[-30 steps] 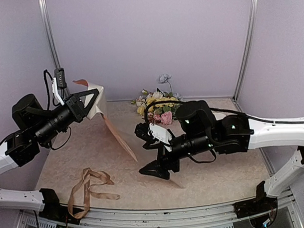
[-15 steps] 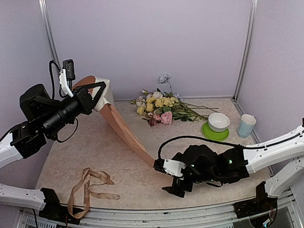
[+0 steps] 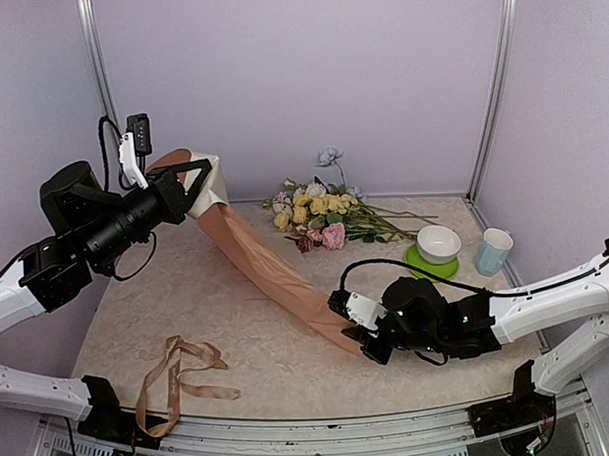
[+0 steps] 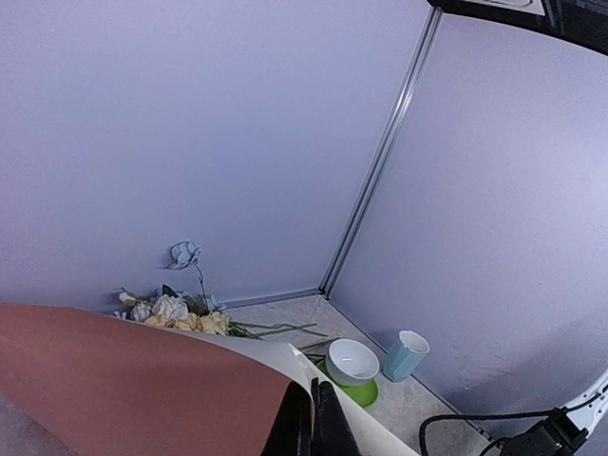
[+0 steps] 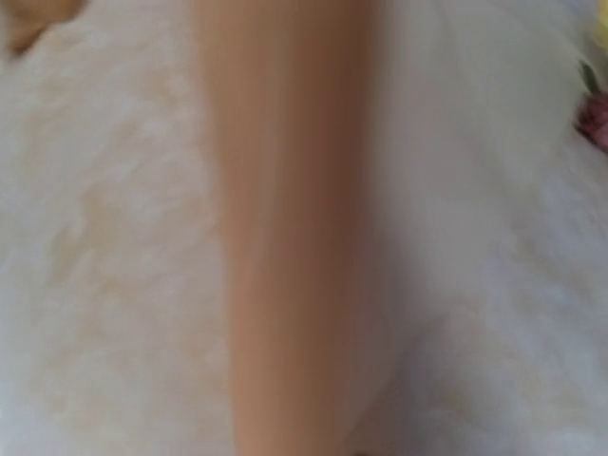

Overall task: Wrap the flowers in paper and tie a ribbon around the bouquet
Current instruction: Unfold the folded wrapping paper at the center of the board.

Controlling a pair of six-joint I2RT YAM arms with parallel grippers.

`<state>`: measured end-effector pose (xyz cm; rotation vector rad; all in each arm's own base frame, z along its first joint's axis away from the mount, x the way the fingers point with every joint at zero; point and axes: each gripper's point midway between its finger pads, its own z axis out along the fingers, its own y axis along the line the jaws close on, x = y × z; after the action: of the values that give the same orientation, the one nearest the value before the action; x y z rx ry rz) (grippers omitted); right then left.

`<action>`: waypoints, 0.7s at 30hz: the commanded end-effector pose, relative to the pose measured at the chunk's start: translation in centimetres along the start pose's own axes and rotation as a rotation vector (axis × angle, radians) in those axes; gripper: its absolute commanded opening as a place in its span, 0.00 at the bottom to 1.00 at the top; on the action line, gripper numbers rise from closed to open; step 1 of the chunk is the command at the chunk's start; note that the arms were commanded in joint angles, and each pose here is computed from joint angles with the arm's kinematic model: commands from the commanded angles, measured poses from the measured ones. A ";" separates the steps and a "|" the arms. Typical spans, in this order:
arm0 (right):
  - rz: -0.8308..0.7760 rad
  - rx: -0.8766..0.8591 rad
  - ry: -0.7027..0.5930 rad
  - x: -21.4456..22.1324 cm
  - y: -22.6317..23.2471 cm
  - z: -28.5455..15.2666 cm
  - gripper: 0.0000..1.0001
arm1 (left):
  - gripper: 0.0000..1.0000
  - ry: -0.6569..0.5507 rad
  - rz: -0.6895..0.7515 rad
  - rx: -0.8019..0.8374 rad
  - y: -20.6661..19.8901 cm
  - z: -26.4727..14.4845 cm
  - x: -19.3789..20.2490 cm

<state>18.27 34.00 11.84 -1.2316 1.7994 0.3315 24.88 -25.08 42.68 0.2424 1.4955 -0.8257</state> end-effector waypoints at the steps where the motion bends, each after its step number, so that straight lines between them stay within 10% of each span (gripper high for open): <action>1: 0.031 0.062 -0.113 -4.5 -3.4 -1.0 0.00 | 0.00 -0.071 0.018 -0.056 0.7 -1.6 -3.4; 15: -0.179 0.577 -0.437 -28.2 -19.1 -18.3 0.00 | 0.00 -0.133 0.129 -0.053 2.1 -1.3 -9.4; 21: -0.280 0.782 -0.408 -31.8 -22.4 -23.3 0.00 | 0.00 -0.081 0.170 0.027 0.4 1.0 -9.4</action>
<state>26.62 29.02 55.07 -0.7149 1.1816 0.0085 26.96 -20.55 52.18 0.2336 1.3458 -0.7154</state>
